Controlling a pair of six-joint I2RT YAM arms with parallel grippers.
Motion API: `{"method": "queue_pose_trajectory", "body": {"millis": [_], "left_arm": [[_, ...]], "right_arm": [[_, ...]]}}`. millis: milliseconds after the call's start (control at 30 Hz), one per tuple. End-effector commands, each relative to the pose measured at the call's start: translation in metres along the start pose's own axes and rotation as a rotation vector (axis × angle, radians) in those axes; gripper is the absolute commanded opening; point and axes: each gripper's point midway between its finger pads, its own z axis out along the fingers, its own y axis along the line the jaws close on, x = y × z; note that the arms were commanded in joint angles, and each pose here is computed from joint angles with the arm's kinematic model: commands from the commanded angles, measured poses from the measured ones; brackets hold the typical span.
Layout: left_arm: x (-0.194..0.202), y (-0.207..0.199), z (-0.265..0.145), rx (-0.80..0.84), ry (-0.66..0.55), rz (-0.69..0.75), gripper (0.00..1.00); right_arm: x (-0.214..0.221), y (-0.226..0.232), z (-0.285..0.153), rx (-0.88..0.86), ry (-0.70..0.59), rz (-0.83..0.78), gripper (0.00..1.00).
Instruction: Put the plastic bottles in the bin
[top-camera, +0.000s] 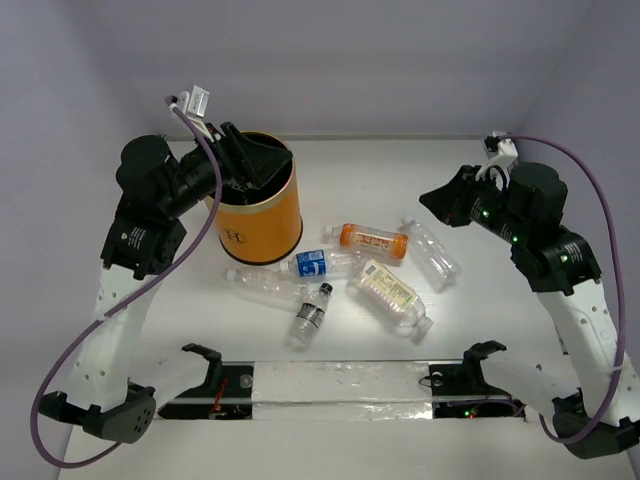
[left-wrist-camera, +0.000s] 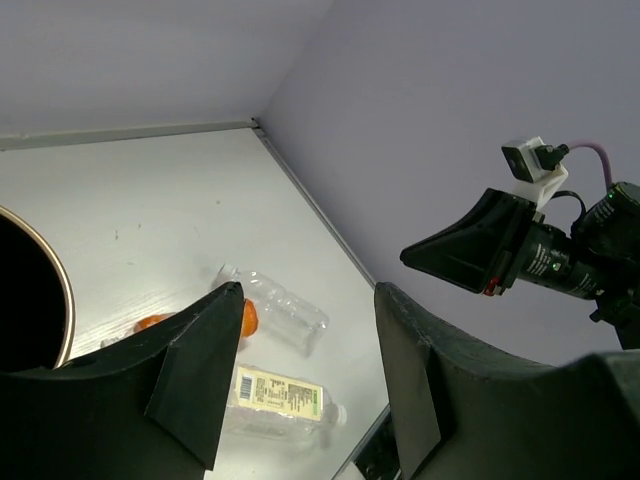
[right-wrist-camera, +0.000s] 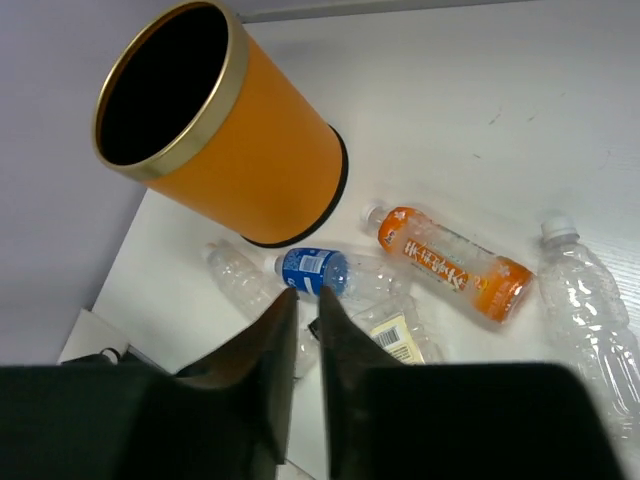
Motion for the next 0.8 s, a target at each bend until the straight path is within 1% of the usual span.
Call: {"method": "queue_pose_trajectory", "body": {"millis": [0,33,67,133,167,233,267,333,400,433,467,500,533,567,600,633,700,733,767], "left_arm": [[-0.011,-0.022,-0.006,0.071,-0.035,0.051,0.51],[-0.013,-0.022,-0.006,0.069,-0.035,0.049,0.46],[-0.01,-0.019,-0.005,0.053,-0.023,0.036,0.43],[-0.01,-0.022,-0.005,0.05,-0.021,0.028,0.35],[-0.009,-0.021,-0.007,0.04,-0.01,0.014,0.25],[-0.01,-0.027,-0.009,0.043,-0.003,0.002,0.15],[-0.006,-0.026,-0.011,0.028,0.017,-0.014,0.06],[-0.001,-0.031,-0.013,0.026,0.041,-0.033,0.0],[0.015,-0.026,-0.017,-0.019,0.088,-0.078,0.0],[0.025,-0.023,-0.022,-0.056,0.096,-0.094,0.0],[0.04,-0.013,-0.027,-0.11,0.134,-0.126,0.0],[0.057,0.004,-0.028,-0.188,0.155,-0.184,0.0],[0.064,0.009,-0.039,-0.221,0.156,-0.215,0.0],[0.084,0.016,-0.047,-0.271,0.203,-0.261,0.0],[0.092,0.025,-0.054,-0.321,0.203,-0.297,0.0],[0.114,0.035,-0.058,-0.372,0.241,-0.376,0.0],[0.131,0.044,-0.079,-0.439,0.243,-0.454,0.0],[0.15,0.056,-0.086,-0.496,0.272,-0.497,0.0],[0.155,0.057,-0.096,-0.521,0.251,-0.558,0.0]], "right_arm": [[-0.001,0.01,-0.005,-0.044,0.007,-0.029,0.15],[0.0,0.01,-0.005,-0.043,0.011,-0.032,0.03],[0.0,0.009,-0.005,-0.039,0.011,-0.032,0.0],[0.003,0.007,-0.003,-0.032,0.019,-0.029,0.0],[0.005,0.005,-0.002,-0.029,0.026,-0.027,0.0],[0.015,-0.001,0.004,-0.01,0.066,-0.016,0.0],[0.019,-0.004,0.006,0.0,0.081,-0.011,0.0],[0.027,-0.009,0.009,0.012,0.108,-0.002,0.0],[0.03,-0.01,0.011,0.012,0.107,0.004,0.0],[0.034,-0.012,0.012,0.011,0.114,0.009,0.0],[0.036,-0.012,0.013,0.006,0.119,0.012,0.0],[0.038,-0.013,0.014,0.007,0.124,0.013,0.0],[0.043,-0.015,0.015,0.011,0.136,0.015,0.0],[0.046,-0.016,0.016,0.009,0.142,0.015,0.0],[0.048,-0.017,0.016,0.01,0.146,0.015,0.0],[0.051,-0.018,0.016,0.012,0.15,0.014,0.0],[0.056,-0.021,0.017,0.01,0.154,0.009,0.0],[0.059,-0.022,0.017,0.009,0.16,0.009,0.0],[0.064,-0.022,0.018,0.002,0.172,0.011,0.0]]}}
